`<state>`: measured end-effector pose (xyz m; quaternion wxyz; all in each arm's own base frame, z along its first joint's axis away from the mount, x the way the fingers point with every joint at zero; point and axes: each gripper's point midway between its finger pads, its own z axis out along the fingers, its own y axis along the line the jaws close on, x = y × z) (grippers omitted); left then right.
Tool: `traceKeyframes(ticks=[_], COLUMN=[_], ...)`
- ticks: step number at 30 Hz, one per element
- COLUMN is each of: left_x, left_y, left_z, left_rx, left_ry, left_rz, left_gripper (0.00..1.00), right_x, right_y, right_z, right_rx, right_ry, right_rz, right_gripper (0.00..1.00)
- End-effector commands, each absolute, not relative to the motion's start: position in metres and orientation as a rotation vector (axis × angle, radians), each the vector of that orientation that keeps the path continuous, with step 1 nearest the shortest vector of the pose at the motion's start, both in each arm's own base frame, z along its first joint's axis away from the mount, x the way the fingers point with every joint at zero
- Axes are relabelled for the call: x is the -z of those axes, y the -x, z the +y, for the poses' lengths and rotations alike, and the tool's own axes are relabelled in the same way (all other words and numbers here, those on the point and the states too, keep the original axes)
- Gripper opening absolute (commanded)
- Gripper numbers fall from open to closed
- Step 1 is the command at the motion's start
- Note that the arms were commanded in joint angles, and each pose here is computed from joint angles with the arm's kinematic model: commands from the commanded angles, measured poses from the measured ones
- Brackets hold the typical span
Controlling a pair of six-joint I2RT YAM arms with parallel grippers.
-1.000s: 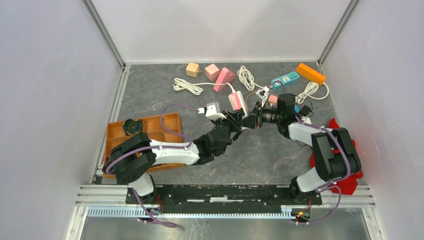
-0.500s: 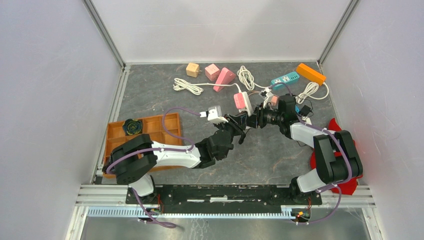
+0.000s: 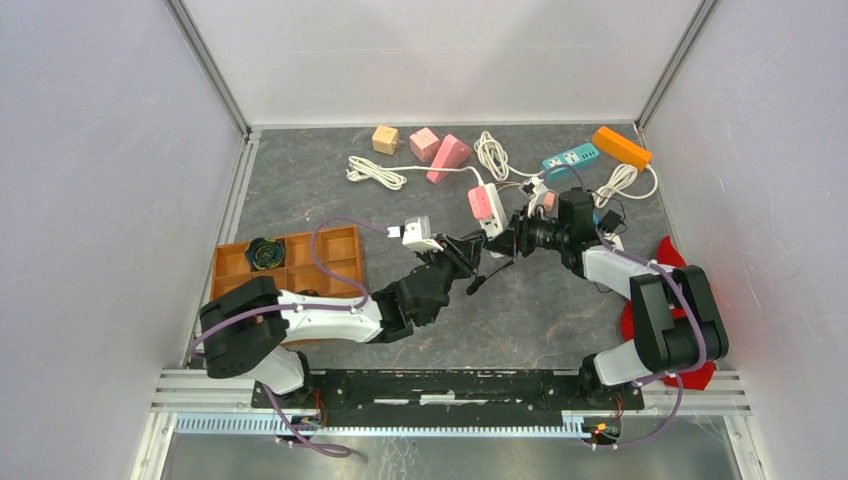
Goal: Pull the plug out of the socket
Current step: Remove the plug from the socket, then place the plug at the corner of the board.
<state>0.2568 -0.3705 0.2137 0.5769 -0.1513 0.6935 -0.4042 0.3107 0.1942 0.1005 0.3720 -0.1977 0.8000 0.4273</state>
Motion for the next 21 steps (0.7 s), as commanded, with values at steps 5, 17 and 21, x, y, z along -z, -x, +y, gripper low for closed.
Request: traceKeyframes(ticks=[5,17,21], left_x=[-0.252,-0.269,-0.279], left_y=[-0.230,-0.273,-0.305], left_z=[-0.364,-0.292,-0.255], left_rx=[0.922,0.737,0.718], left_ry=[-0.025,-0.212,-0.123], left_rz=[1.559,1.665,1.668], left_gripper=[0.02,0.02,0.02], right_x=[-0.156,-0.182,-0.191], right_y=[-0.325,-0.322,-0.320], right_z=[0.195,0.186,0.181], right_rx=[-1.065,-1.053,-1.034], right_ry=[0.629,0.682,0.696], right_rz=[1.825,1.726,1.686], right_gripper=[0.00,0.00,0.00])
